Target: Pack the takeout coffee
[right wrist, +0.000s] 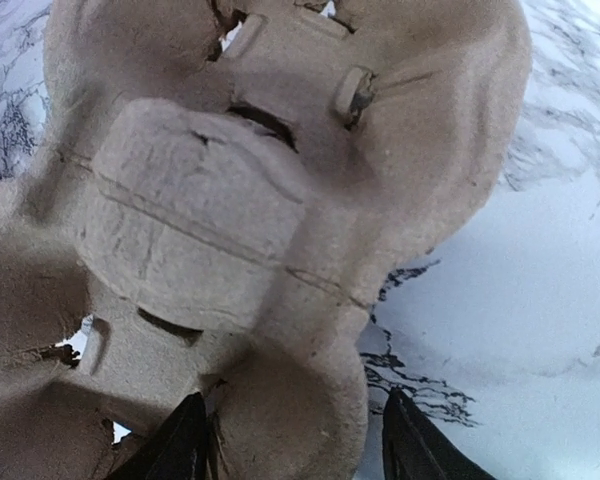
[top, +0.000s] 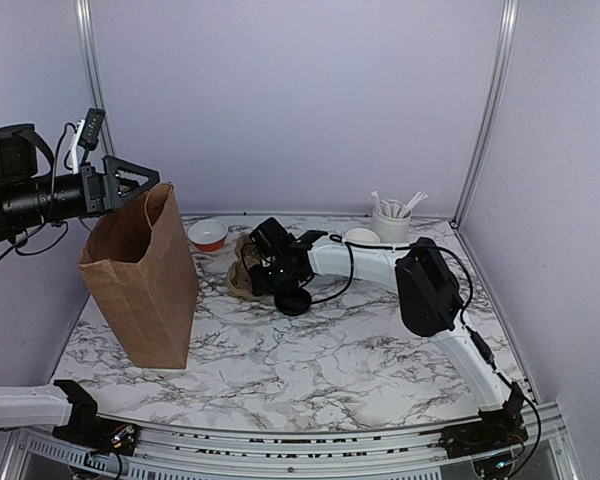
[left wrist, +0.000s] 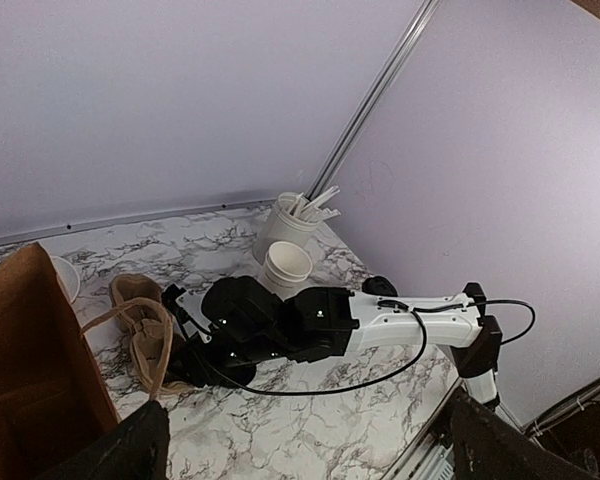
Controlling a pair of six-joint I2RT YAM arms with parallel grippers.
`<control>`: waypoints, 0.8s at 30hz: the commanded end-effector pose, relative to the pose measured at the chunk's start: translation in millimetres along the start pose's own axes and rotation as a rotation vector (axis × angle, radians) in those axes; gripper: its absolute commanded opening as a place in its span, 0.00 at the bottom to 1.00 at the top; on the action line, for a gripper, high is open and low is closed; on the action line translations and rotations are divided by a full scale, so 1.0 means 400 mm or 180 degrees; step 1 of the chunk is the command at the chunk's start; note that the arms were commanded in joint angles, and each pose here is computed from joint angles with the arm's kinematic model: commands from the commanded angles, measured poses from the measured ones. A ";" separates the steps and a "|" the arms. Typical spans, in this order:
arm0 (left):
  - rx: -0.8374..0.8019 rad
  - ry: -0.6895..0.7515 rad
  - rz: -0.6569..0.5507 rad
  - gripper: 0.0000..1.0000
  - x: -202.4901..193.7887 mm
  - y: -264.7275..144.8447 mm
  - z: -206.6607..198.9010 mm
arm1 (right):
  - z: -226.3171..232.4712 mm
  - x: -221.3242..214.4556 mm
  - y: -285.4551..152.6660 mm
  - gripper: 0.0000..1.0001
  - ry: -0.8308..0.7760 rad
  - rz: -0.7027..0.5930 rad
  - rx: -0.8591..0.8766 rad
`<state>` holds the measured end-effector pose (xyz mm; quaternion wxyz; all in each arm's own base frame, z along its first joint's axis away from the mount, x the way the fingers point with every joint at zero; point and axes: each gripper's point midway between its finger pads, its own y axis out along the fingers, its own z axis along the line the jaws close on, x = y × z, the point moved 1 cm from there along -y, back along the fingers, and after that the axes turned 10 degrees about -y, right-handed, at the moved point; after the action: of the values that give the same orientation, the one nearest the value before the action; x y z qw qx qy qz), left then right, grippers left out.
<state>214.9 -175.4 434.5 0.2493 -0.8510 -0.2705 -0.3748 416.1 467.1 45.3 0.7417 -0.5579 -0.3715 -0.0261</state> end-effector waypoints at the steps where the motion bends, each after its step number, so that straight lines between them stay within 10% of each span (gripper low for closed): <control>1: 0.0028 0.0123 -0.0086 0.99 0.011 0.024 -0.011 | -0.033 0.013 -0.058 0.58 -0.0055 -0.0009 -0.0183; 24: -0.0103 0.0310 0.0121 0.99 -0.047 0.104 -0.082 | -0.034 -0.002 -0.063 0.60 -0.0036 0.0044 -0.0136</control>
<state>212.2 -226.5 418.2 0.2678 -0.8486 -0.2248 -0.3971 407.1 444.1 45.8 0.7226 -0.5865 -0.3654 -0.0181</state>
